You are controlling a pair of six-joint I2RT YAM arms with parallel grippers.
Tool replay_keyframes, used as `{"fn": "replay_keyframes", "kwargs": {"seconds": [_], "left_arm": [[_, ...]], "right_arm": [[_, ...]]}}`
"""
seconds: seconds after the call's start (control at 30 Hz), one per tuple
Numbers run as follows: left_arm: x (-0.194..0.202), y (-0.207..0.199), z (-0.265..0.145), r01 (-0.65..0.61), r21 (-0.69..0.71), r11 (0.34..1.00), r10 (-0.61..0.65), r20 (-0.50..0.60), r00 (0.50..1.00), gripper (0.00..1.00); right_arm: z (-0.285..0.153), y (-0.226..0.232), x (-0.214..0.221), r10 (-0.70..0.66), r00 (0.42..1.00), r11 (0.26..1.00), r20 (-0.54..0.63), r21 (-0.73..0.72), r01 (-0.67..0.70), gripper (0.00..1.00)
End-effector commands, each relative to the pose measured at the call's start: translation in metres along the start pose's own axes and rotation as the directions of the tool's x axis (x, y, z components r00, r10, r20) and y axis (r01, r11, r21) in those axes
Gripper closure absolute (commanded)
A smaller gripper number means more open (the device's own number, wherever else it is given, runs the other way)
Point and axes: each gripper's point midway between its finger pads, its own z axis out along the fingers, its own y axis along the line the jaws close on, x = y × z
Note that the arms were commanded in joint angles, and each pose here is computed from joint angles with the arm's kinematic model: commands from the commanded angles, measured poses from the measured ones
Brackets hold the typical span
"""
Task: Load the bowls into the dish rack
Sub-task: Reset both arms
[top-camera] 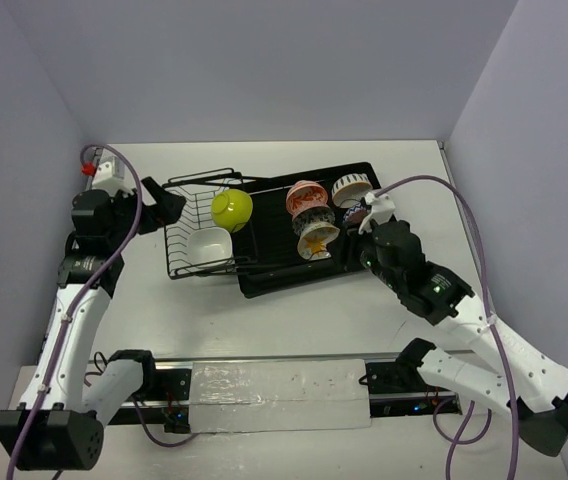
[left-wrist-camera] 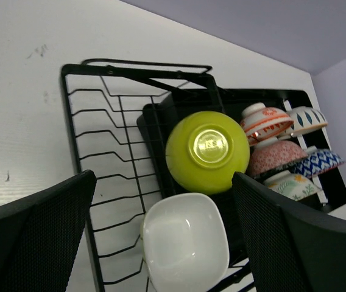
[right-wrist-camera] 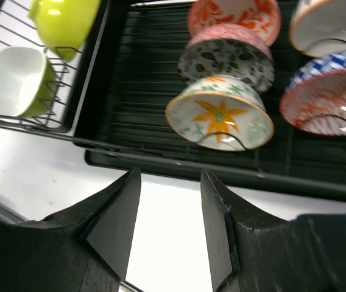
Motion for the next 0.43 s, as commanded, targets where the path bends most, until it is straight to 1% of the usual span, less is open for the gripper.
{"fn": "replay_keyframes", "kwargs": {"seconds": [0.0,0.07,0.2,0.27,0.33,0.37,0.4], "left_arm": [[0.0,-0.019,-0.001,-0.087,0.021,0.996,0.087,0.017,0.996,0.01],[0.003,-0.022,-0.002,-0.104,0.013,0.995,0.104,0.015,0.994,0.01],[0.021,-0.048,-0.01,-0.145,0.081,0.986,0.147,-0.014,0.989,0.01],[0.024,-0.053,-0.013,-0.157,0.089,0.984,0.159,-0.016,0.987,0.01],[0.032,-0.057,-0.015,-0.169,0.103,0.98,0.172,-0.021,0.985,0.01],[0.033,-0.057,-0.014,-0.17,0.098,0.981,0.173,-0.02,0.985,0.01],[0.033,-0.056,-0.014,-0.171,0.085,0.982,0.173,-0.024,0.985,0.01]], "right_arm": [[-0.012,-0.015,-0.002,0.005,0.999,0.998,0.039,0.066,-0.008,0.48],[-0.021,-0.015,-0.007,0.014,0.998,0.998,0.064,0.056,-0.018,0.48],[-0.04,-0.021,-0.018,0.028,0.99,0.997,0.14,0.062,-0.036,0.48],[-0.045,-0.021,-0.019,0.027,0.988,0.998,0.153,0.055,-0.036,0.48],[-0.05,-0.037,-0.021,0.053,0.982,0.988,0.181,0.135,-0.078,0.48],[-0.049,-0.04,-0.021,0.051,0.981,0.985,0.185,0.154,-0.08,0.48],[-0.051,-0.037,-0.023,0.051,0.98,0.987,0.191,0.141,-0.079,0.46]]}}
